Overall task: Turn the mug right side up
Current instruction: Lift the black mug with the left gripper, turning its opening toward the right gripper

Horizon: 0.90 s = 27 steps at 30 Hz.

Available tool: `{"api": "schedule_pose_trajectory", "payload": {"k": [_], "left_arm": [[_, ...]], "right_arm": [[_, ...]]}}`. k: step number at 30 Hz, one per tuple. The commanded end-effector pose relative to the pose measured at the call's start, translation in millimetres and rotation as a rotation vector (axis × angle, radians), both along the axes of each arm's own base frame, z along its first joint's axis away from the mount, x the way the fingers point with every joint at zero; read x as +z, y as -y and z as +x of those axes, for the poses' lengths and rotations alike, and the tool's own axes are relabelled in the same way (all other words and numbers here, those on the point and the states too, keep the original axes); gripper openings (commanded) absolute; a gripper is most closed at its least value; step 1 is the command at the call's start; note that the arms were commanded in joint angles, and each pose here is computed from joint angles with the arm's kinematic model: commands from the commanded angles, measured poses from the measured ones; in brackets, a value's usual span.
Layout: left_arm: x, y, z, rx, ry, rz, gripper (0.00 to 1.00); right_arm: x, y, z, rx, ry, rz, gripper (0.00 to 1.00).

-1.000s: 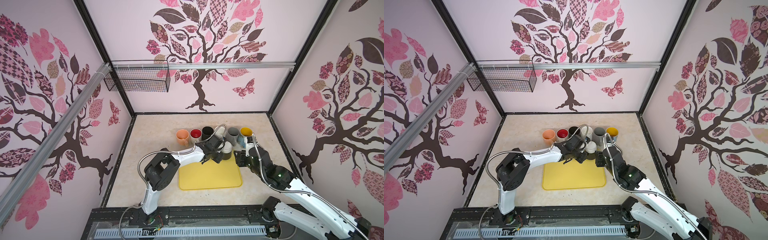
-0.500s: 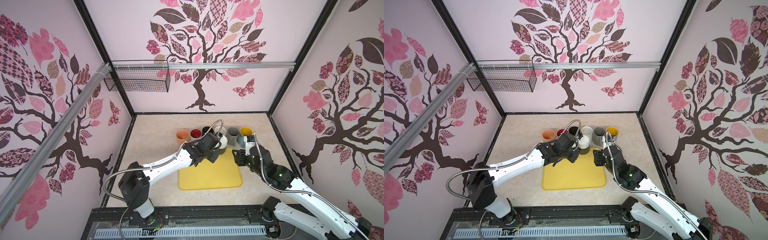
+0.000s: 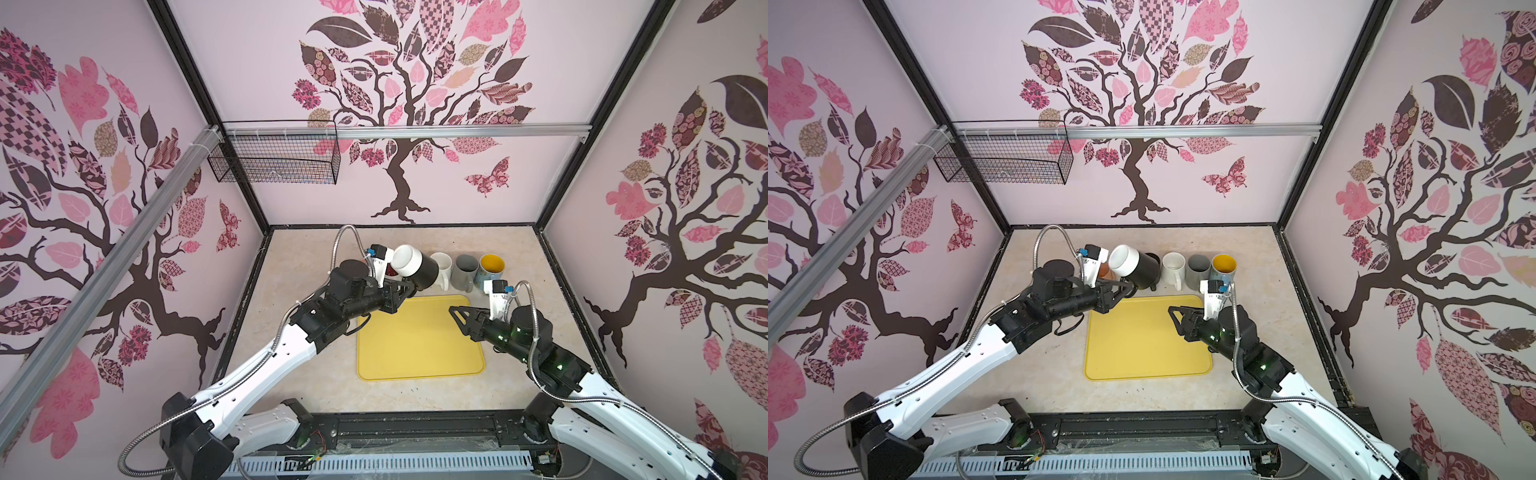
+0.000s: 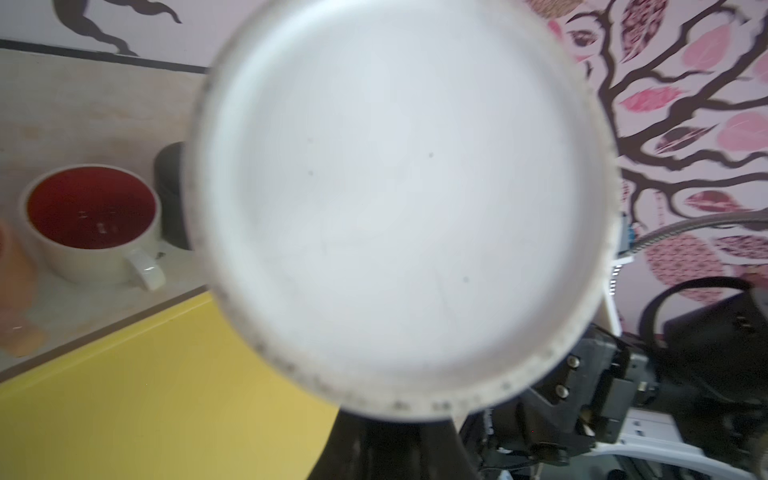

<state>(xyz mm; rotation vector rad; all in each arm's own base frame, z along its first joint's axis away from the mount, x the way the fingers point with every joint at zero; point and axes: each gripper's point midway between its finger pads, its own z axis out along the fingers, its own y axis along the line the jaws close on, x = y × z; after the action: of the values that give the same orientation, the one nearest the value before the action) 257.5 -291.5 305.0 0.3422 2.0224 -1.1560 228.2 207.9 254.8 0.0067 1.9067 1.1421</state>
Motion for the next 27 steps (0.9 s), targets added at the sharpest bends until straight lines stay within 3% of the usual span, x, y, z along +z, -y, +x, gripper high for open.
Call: {"api": "schedule_pose_trajectory", "payload": {"k": [1, 6, 15, 23, 27], "left_arm": [[65.5, 13.5, -18.0, -0.109, 0.077, -0.328, 0.0], [81.1, 14.1, -23.4, -0.143, 0.078, -0.49, 0.0], [86.9, 19.6, -31.3, -0.218, 0.059, -0.621, 0.0], [85.3, 32.0, -44.1, -0.263, 0.065, -0.627, 0.0], [82.8, 37.9, -52.3, -0.278, 0.061, -0.628, 0.0]], "right_arm": [[54.6, -19.2, -10.3, 0.125, 0.093, 0.259, 0.48], [75.0, -31.9, -14.2, 0.212, 0.09, 0.41, 0.48], [95.5, -32.4, -11.6, 0.221, 0.139, 0.486, 0.47], [111.5, -29.1, -6.1, 0.213, 0.172, 0.548, 0.45], [118.5, -24.1, 4.0, 0.197, 0.17, 0.572, 0.38]]}}
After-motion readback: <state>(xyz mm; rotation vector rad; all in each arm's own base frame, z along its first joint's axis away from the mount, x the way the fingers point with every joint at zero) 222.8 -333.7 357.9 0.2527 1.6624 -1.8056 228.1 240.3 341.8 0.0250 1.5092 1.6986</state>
